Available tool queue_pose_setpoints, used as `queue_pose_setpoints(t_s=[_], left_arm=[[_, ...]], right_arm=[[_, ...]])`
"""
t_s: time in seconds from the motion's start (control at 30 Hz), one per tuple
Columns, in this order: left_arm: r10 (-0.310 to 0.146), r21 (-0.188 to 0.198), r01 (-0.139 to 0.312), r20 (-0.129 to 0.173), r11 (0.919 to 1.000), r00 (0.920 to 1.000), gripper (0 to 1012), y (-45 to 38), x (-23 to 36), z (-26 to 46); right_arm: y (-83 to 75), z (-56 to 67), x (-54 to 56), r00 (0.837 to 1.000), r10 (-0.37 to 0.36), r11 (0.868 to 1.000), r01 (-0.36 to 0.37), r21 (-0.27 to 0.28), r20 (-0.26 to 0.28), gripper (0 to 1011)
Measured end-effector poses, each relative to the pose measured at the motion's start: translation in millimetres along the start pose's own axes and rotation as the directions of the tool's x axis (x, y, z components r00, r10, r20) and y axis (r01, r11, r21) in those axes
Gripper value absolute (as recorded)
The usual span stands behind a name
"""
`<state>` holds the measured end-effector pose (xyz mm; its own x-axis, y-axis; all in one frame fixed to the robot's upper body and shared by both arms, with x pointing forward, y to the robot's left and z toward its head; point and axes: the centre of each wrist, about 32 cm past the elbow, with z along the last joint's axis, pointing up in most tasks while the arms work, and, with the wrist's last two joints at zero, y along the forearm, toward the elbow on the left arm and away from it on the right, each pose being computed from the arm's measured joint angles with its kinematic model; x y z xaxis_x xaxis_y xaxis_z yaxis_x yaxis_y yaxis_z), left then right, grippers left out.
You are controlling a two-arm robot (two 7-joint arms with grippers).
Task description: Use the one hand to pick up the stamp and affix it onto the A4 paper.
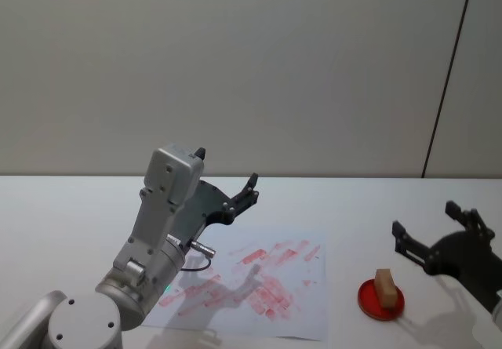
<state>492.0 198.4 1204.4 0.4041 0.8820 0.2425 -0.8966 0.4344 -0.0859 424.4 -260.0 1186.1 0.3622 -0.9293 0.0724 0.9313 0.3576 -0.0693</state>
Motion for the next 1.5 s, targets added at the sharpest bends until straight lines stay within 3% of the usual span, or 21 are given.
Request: queue_pose_setpoints(t_s=[0.37,0.8,1.17,1.5], left_arm=[[0.000,0.000,0.000,0.000,1.0000,1.0000,1002,0.0,0.0,0.0],[0.000,0.000,0.000,0.000,1.0000,1.0000,1003,0.0,0.0,0.0],[0.000,0.000,0.000,0.000,1.0000,1.0000,1002,0.0,0.0,0.0],[0.000,0.000,0.000,0.000,1.0000,1.0000,1003,0.0,0.0,0.0]], right_arm=[[1.7,-10.3,0.5,0.999,0.033,0.993,-0.031,-0.112,0.016,1001],[23.8,-29.6,-19.1,0.996,0.083,0.975,-0.076,-0.208,0.026,1001],[24.5,-41.5,-28.5,0.994,0.096,0.965,-0.080,-0.252,0.053,1001],[18.7,-49.8,-32.1,0.992,0.089,0.965,-0.065,-0.254,0.086,1001]])
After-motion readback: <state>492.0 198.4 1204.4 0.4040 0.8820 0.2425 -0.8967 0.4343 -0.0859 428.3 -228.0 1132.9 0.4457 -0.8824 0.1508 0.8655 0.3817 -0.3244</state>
